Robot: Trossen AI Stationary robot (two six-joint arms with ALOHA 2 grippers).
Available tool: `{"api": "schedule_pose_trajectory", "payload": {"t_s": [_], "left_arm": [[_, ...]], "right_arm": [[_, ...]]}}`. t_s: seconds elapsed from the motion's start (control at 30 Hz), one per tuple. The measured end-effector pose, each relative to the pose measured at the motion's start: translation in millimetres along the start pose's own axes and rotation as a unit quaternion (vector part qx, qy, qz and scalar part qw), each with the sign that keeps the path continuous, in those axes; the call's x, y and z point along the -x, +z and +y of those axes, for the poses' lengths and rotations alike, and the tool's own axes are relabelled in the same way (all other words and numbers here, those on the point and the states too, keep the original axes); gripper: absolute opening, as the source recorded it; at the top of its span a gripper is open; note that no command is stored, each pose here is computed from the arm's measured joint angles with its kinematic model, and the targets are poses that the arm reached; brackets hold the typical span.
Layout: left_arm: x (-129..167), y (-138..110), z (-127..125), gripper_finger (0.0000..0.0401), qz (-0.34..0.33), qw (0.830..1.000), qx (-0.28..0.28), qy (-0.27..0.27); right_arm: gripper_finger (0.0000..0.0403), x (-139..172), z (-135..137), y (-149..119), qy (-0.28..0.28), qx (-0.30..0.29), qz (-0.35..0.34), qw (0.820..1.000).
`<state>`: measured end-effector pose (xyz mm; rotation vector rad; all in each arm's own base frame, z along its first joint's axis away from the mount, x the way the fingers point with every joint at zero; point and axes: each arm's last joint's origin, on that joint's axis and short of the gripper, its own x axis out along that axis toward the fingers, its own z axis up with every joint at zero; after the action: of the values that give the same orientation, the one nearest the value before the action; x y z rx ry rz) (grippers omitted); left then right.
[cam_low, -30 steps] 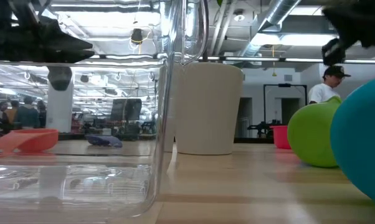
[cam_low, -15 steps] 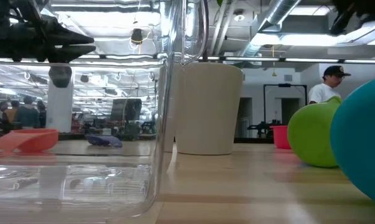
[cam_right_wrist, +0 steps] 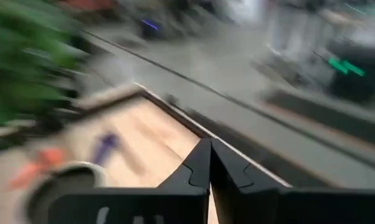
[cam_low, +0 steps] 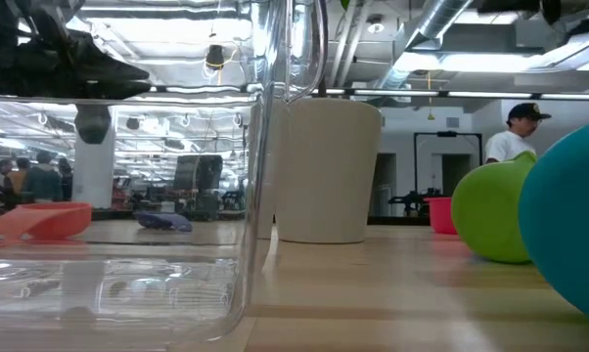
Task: Nest measuring cups in basket
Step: Put the red measuring cup into the transparent bin
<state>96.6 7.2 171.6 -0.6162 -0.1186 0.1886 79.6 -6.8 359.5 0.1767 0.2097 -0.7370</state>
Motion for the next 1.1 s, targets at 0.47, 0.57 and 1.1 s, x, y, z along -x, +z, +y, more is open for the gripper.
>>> {"api": "schedule_pose_trajectory", "payload": {"t_s": [0.47, 0.57, 1.1], "left_arm": [[0, 0, 0, 0.0059, -0.002, 1.000, 0.012, 0.003], [0, 0, 0, 0.0059, -0.002, 1.000, 0.012, 0.003], [0, 1, 1, 0.0059, -0.008, 1.000, 0.009, 0.010]], "right_arm": [[0.0024, -116, -2, -19, -0.146, -0.053, 0.282, 0.947], [0.0024, -141, -22, -29, -0.178, -0.074, 0.344, 0.919], [0.0084, -217, -27, -76, -0.081, -0.009, 0.461, 0.884]]}}
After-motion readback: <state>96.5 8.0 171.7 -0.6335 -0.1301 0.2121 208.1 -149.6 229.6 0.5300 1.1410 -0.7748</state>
